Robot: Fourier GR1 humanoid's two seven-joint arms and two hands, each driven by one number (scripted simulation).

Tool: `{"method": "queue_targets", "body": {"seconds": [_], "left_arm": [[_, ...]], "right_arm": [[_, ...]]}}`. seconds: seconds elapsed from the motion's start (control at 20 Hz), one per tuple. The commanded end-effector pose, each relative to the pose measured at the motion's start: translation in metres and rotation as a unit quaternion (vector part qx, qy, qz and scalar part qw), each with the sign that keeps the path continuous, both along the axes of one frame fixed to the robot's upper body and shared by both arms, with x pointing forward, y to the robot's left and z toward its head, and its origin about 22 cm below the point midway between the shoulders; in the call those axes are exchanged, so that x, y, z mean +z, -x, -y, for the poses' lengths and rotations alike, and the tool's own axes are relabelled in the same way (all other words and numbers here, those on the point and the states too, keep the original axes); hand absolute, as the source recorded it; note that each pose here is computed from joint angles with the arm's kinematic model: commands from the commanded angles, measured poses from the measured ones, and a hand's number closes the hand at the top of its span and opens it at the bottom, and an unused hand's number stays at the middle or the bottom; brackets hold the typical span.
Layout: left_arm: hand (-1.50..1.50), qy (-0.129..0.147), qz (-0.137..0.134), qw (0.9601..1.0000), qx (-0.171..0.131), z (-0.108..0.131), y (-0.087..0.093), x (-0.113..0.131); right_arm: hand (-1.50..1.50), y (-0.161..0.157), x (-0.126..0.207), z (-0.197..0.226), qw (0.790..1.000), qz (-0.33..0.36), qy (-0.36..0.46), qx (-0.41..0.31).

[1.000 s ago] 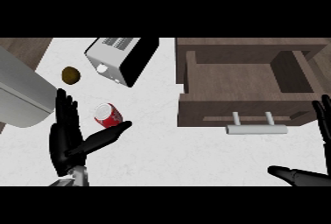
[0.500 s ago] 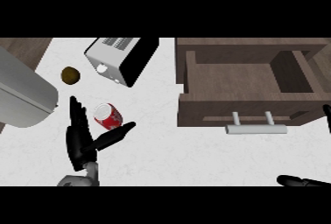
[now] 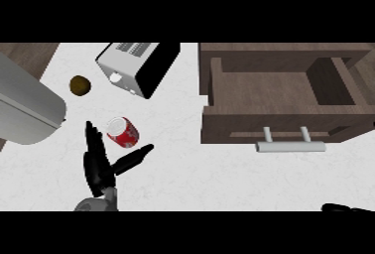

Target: Pick up the can, place it into the drawer and close the drawer

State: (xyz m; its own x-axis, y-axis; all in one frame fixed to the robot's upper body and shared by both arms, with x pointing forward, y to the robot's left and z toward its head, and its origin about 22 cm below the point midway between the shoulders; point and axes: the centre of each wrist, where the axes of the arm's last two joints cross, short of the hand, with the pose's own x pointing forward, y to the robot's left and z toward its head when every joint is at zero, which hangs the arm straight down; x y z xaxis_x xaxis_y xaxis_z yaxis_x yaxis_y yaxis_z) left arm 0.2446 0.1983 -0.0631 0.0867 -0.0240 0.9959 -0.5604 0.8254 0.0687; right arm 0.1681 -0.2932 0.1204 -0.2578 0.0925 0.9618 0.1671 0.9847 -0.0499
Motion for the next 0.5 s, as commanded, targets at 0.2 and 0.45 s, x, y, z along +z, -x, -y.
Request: {"method": "queue_targets", "body": {"seconds": [0.2,0.45], "left_arm": [[-1.50,0.023,-0.009,0.9997,0.006,-0.031,0.012,-0.047],[-1.50,0.022,-0.008,0.9994,0.024,-0.028,-0.014,-0.061]], "right_arm": [[-1.50,0.018,0.002,0.011,1.000,-0.002,0.006,0.000],[-1.50,0.017,0.001,0.001,1.000,-0.005,0.010,-0.009]]}}
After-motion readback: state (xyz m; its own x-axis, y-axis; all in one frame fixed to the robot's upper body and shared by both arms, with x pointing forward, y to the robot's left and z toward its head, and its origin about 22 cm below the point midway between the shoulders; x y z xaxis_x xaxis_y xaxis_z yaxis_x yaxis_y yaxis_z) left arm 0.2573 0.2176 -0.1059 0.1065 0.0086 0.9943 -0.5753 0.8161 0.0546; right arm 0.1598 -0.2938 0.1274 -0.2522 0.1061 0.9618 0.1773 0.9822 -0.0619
